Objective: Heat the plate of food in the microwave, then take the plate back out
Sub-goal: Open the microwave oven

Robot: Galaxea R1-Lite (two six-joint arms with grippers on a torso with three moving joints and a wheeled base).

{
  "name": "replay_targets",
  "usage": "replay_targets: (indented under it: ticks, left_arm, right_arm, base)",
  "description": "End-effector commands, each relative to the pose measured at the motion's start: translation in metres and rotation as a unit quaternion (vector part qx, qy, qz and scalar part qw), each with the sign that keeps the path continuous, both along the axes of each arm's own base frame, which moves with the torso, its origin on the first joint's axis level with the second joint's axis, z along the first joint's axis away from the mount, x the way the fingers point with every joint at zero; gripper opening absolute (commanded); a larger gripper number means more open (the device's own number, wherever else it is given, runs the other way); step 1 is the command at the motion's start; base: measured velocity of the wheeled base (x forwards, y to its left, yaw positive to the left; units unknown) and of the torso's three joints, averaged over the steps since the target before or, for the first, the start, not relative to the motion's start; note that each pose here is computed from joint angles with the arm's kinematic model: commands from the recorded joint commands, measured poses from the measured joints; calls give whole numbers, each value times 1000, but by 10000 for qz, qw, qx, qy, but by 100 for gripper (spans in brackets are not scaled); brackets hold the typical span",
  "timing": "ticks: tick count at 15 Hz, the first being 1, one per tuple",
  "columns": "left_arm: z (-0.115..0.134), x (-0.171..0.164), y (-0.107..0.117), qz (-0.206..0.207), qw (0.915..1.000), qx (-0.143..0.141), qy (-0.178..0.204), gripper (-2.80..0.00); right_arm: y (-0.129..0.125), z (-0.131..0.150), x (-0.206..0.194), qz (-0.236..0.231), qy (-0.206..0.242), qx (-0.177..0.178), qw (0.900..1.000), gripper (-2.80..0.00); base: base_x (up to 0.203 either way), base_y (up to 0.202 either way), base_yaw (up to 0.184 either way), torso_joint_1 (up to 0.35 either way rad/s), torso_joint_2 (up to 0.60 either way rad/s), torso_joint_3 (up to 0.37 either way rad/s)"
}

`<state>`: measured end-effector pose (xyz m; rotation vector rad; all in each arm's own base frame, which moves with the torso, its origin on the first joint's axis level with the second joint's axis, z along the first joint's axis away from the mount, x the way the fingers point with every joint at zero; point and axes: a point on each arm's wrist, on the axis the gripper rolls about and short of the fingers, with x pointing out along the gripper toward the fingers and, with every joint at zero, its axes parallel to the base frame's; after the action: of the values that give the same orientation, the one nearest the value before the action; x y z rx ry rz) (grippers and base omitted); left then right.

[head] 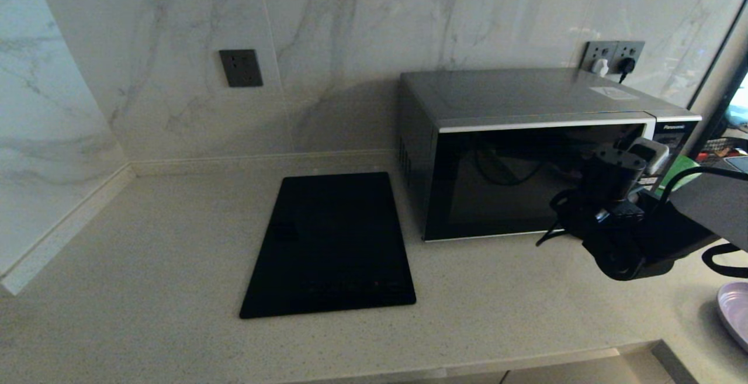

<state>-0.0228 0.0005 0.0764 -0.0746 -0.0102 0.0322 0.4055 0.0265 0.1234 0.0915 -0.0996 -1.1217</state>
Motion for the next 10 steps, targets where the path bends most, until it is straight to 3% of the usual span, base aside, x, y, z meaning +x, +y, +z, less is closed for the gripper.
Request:
replay_targets:
  ticks: [1,10]
  left_arm:
    - [0,0,0,6,10000,-4,6,-280]
    - [0,0,0,6,10000,-4,6,-280]
  right_arm:
    - [-3,1,0,-57,-43,8,10000,0]
    - [-14,3,6,-182,-9,-42,9998,0]
  base:
    - [0,0,0,0,0,0]
    - [0,0,0,0,0,0]
